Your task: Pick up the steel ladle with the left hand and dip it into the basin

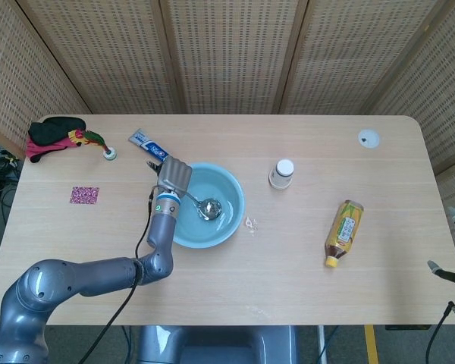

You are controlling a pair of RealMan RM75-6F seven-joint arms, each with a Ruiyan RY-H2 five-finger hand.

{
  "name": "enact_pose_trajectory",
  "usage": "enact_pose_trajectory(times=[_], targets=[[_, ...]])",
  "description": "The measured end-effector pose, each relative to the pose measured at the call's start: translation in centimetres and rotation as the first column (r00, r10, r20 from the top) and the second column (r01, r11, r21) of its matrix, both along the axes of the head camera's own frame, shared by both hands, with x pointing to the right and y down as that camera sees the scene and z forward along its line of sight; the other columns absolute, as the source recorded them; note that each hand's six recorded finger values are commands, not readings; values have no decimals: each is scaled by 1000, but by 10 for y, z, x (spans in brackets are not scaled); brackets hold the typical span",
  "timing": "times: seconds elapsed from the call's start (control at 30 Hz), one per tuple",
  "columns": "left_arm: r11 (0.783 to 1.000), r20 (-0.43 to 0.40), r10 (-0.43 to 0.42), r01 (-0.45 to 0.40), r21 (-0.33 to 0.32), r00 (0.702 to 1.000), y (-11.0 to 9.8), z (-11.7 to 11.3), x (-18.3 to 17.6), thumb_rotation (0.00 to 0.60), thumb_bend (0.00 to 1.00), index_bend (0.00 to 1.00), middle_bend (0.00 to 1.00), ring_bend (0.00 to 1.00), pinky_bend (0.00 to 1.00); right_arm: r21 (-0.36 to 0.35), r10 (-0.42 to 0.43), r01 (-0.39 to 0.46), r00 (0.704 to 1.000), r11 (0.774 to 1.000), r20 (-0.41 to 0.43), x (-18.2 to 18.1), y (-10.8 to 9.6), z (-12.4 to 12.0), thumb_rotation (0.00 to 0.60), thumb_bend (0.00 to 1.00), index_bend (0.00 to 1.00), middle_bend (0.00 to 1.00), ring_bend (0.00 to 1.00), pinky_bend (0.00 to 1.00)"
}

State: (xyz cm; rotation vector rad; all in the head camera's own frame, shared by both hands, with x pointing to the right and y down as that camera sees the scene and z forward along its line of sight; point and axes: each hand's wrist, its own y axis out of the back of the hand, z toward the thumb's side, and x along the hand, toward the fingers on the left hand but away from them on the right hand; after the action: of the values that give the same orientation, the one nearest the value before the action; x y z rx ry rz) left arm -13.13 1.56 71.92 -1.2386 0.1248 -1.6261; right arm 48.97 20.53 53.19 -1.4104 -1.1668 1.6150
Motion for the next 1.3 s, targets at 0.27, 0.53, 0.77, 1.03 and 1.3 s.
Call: enact_pose_trajectory(times=[0.27, 0.53, 0.77, 1.03, 1.3], targets=[[1000, -18, -13, 13, 2, 1000, -1, -1, 3, 600, 639, 810, 900, 829, 951, 1, 6, -6, 1000, 1000, 1, 3, -1, -1, 600, 0, 0, 0, 0, 0], [999, -105, -42, 41, -15, 994, -4, -7, 5, 600, 640, 821, 900, 829, 950, 0, 6, -6, 1000, 1000, 2, 2, -1, 0, 600, 0, 0, 0, 0, 0], [998, -145, -57, 56, -12, 988, -11, -24, 5, 600, 639, 823, 900, 830, 950, 0, 4, -4, 1000, 1000, 1, 1, -2, 0, 600, 0, 0, 0, 0, 0], [996, -174, -83, 85, 6, 981, -23, -61, -4, 600, 640, 823, 899, 829, 950, 2, -1, 1, 1000, 1000, 3, -2, -2, 0, 600, 0, 0, 0, 0, 0], [994, -170, -98, 105, 34, 981, -32, -85, -17, 600, 640, 823, 900, 829, 950, 6, -8, 8, 1000, 1000, 5, -5, -2, -1, 600, 0, 0, 0, 0, 0]])
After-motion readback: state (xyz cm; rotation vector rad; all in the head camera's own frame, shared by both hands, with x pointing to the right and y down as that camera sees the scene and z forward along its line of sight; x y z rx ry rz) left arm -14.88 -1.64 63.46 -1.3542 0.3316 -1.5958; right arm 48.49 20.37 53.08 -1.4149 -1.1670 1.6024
